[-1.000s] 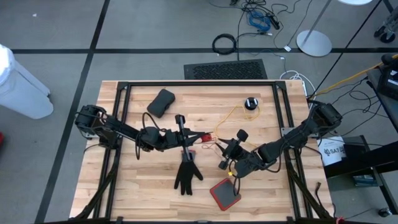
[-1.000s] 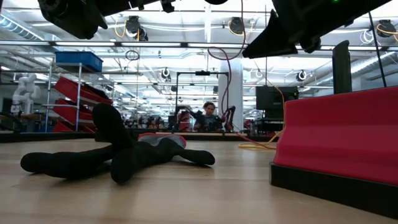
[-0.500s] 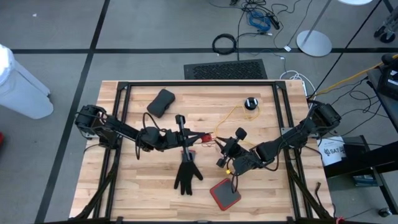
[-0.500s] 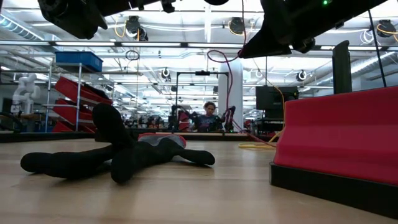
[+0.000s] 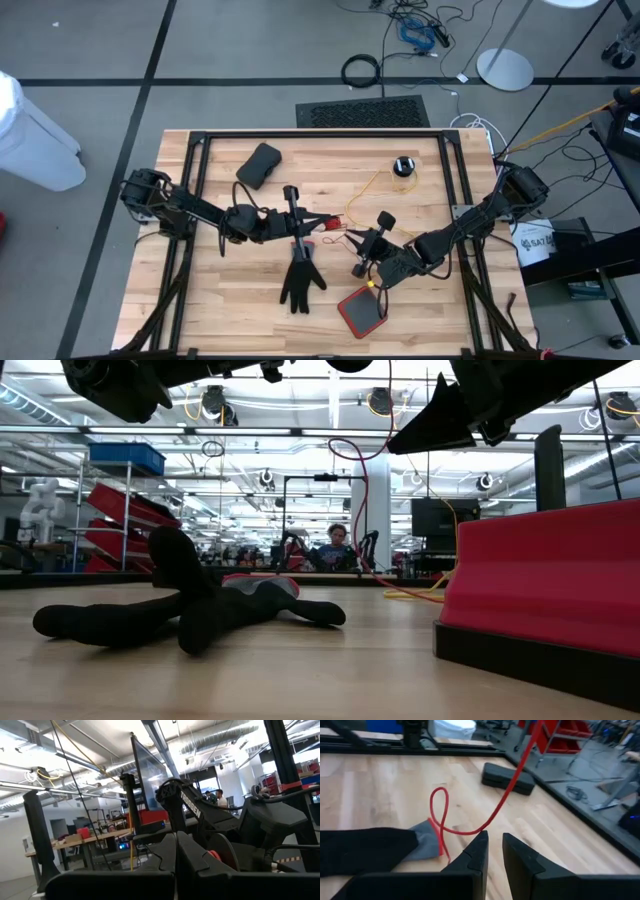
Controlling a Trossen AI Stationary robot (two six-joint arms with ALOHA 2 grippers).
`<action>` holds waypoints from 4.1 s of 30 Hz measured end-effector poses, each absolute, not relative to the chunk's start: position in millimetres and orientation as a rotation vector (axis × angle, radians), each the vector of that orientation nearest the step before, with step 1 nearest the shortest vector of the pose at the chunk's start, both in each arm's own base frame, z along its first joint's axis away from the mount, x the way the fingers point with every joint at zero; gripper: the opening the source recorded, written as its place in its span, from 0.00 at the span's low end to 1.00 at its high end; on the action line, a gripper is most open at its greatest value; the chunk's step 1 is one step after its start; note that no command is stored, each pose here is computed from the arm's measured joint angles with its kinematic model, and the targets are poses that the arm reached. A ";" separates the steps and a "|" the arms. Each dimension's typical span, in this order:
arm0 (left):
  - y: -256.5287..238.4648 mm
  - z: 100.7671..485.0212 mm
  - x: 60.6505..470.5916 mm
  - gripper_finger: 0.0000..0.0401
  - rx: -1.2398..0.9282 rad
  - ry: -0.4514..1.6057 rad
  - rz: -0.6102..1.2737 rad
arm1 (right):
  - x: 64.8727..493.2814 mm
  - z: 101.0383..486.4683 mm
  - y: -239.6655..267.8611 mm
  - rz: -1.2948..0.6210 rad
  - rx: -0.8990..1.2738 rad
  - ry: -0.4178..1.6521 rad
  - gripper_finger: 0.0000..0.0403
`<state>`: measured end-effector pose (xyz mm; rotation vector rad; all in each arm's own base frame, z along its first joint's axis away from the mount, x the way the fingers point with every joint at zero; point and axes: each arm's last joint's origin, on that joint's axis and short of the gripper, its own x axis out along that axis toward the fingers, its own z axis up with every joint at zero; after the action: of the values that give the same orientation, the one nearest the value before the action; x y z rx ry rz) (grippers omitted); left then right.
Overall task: Coil cords
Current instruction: Coil the red wire onto the black spool
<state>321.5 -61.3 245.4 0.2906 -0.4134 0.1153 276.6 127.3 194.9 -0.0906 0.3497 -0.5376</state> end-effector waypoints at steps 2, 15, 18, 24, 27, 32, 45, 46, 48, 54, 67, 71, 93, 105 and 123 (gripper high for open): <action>-61.3 245.2 321.5 0.00 0.291 -0.412 0.115 | 276.9 194.8 127.2 -0.528 -0.085 0.354 0.11; -61.4 245.2 321.5 0.00 0.275 -0.412 0.110 | 277.1 194.1 128.3 -0.491 -0.073 0.368 0.11; -61.4 245.2 321.5 0.00 0.275 -0.412 0.110 | 277.3 193.8 129.0 -0.463 -0.062 0.378 0.11; -61.4 245.1 321.6 0.00 0.272 -0.412 0.108 | 277.5 194.0 128.7 -0.470 -0.056 0.373 0.11; -61.4 245.1 321.6 0.00 0.272 -0.412 0.108 | 278.1 194.8 126.5 -0.503 -0.061 0.360 0.11; -61.5 245.0 321.6 0.00 0.272 -0.410 0.107 | 281.0 198.3 124.7 -0.510 -0.072 0.333 0.11; -61.4 245.0 321.6 0.00 0.271 -0.411 0.107 | 285.7 199.6 115.4 -0.551 -0.040 0.316 0.11; -61.4 245.0 321.6 0.00 0.271 -0.411 0.107 | 285.6 199.6 115.4 -0.551 -0.040 0.316 0.11; -61.6 244.9 321.7 0.00 0.271 -0.410 0.107 | 285.6 199.6 115.2 -0.555 -0.043 0.315 0.11; -61.5 244.9 321.7 0.00 0.271 -0.410 0.107 | 285.5 199.8 114.0 -0.577 -0.062 0.313 0.11; -61.5 244.9 321.7 0.00 0.271 -0.410 0.107 | 286.1 195.8 105.3 -0.613 -0.073 0.349 0.11; -61.4 244.8 321.7 0.00 0.272 -0.410 0.107 | 286.0 195.2 104.4 -0.619 -0.060 0.348 0.11; -61.6 243.6 322.3 0.00 0.275 -0.396 0.104 | 277.2 194.4 117.9 -0.653 -0.086 0.324 0.11; -61.6 243.5 322.3 0.00 0.275 -0.396 0.104 | 275.7 192.6 119.0 -0.644 -0.077 0.337 0.07; -61.4 243.3 322.4 0.00 0.309 -0.391 0.116 | 294.0 201.5 107.5 -0.605 0.039 0.243 0.00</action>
<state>322.4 -61.4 243.3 0.3087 -0.3909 0.1156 294.0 107.5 201.5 0.0390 0.2429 -0.6051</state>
